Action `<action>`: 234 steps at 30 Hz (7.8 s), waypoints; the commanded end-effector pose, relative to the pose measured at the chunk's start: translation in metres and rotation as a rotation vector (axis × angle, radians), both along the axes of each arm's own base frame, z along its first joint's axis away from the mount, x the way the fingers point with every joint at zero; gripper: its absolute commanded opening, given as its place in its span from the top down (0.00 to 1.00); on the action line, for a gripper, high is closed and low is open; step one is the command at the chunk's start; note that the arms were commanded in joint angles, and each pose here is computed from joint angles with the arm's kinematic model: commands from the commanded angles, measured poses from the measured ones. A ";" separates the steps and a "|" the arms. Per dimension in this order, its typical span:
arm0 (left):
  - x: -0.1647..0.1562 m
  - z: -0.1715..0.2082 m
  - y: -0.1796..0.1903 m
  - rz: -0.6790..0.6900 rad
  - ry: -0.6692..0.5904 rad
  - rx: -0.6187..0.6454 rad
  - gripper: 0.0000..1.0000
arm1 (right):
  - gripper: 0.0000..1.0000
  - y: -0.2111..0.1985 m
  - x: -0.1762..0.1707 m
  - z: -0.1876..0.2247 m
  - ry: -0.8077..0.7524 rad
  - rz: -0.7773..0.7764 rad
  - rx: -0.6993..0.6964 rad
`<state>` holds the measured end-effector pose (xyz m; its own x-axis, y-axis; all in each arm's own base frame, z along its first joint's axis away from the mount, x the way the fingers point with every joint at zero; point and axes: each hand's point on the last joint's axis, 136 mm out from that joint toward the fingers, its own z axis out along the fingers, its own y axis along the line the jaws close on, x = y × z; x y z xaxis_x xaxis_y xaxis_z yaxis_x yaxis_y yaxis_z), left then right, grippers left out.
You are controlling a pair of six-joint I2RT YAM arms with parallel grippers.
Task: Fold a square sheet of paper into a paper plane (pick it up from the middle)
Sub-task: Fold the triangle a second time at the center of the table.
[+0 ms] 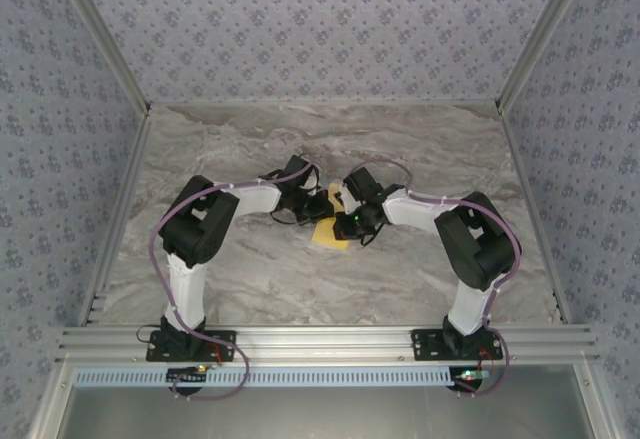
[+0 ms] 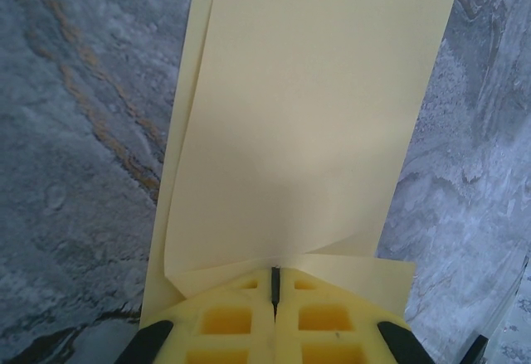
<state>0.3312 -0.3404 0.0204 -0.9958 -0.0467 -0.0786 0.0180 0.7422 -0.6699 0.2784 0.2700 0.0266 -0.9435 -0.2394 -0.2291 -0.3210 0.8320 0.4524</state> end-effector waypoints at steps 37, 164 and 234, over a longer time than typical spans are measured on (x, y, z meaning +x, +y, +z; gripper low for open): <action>-0.015 -0.045 0.033 0.062 0.082 0.170 0.97 | 0.99 -0.012 -0.022 0.006 0.061 0.038 0.006; 0.025 -0.017 0.044 -0.057 -0.065 0.126 0.97 | 1.00 -0.048 -0.029 -0.033 0.103 -0.096 -0.109; 0.024 0.059 0.018 0.064 -0.153 -0.034 0.53 | 0.60 -0.053 0.058 0.036 -0.064 -0.313 0.186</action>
<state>0.3444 -0.3326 0.0510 -0.9800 -0.0337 -0.1963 0.1112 0.7252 -0.6795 0.3164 0.2087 0.0567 -0.9563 0.0799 -0.2812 -0.0946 0.8255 0.5563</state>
